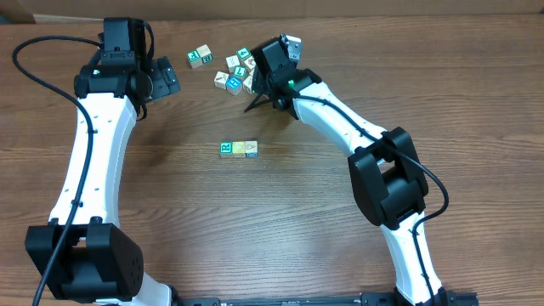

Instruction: Form a horizontal line

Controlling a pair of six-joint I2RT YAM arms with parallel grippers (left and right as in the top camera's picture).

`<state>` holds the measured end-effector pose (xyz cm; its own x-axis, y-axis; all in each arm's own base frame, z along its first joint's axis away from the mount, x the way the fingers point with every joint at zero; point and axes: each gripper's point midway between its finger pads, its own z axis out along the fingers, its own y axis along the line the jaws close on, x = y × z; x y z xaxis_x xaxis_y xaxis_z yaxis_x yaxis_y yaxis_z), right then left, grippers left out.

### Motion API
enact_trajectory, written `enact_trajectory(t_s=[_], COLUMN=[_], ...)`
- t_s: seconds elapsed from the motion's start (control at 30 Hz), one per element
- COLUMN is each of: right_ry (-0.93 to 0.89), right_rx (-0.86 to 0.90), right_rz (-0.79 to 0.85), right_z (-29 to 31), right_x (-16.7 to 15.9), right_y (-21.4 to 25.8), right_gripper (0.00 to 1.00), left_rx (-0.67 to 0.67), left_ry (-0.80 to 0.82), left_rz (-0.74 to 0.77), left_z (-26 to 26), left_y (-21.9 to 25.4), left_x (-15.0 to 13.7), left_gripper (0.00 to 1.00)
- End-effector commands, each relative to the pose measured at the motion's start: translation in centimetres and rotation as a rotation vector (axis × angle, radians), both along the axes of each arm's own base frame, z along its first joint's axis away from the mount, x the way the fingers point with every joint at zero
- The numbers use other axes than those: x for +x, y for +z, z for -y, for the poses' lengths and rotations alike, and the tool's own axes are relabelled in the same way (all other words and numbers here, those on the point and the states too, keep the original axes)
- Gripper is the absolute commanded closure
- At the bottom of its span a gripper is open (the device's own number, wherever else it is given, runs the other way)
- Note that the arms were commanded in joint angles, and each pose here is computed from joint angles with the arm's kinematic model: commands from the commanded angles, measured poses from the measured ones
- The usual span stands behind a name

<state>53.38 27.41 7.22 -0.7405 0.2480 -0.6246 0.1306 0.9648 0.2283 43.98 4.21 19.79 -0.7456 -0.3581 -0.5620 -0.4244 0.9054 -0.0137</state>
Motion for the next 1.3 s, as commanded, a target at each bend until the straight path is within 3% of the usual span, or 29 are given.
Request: enact_trajectory(t_s=[0.0, 0.33, 0.5, 1.27], right_ry=[-0.051, -0.101, -0.1, -0.112], right_rx=[0.017, 0.024, 0.01, 0.002], right_rz=[0.005, -0.032, -0.053, -0.096], right_z=[0.4, 0.7, 0.7, 1.0], right_x=[-0.1, -0.3, -0.5, -1.3], right_y=[-0.8, -3.2, -4.7, -5.4], right_gripper=[0.31, 0.37, 0.31, 0.3], left_rx=[0.016, 0.016, 0.016, 0.016], left_ry=[0.004, 0.004, 0.004, 0.004], left_rz=[0.0, 0.0, 0.0, 0.0], left_z=[-0.2, -0.2, -0.2, -0.2], left_y=[0.0, 0.0, 0.0, 0.0], left_x=[0.1, 0.1, 0.1, 0.1], left_gripper=[0.01, 0.01, 0.0, 0.0])
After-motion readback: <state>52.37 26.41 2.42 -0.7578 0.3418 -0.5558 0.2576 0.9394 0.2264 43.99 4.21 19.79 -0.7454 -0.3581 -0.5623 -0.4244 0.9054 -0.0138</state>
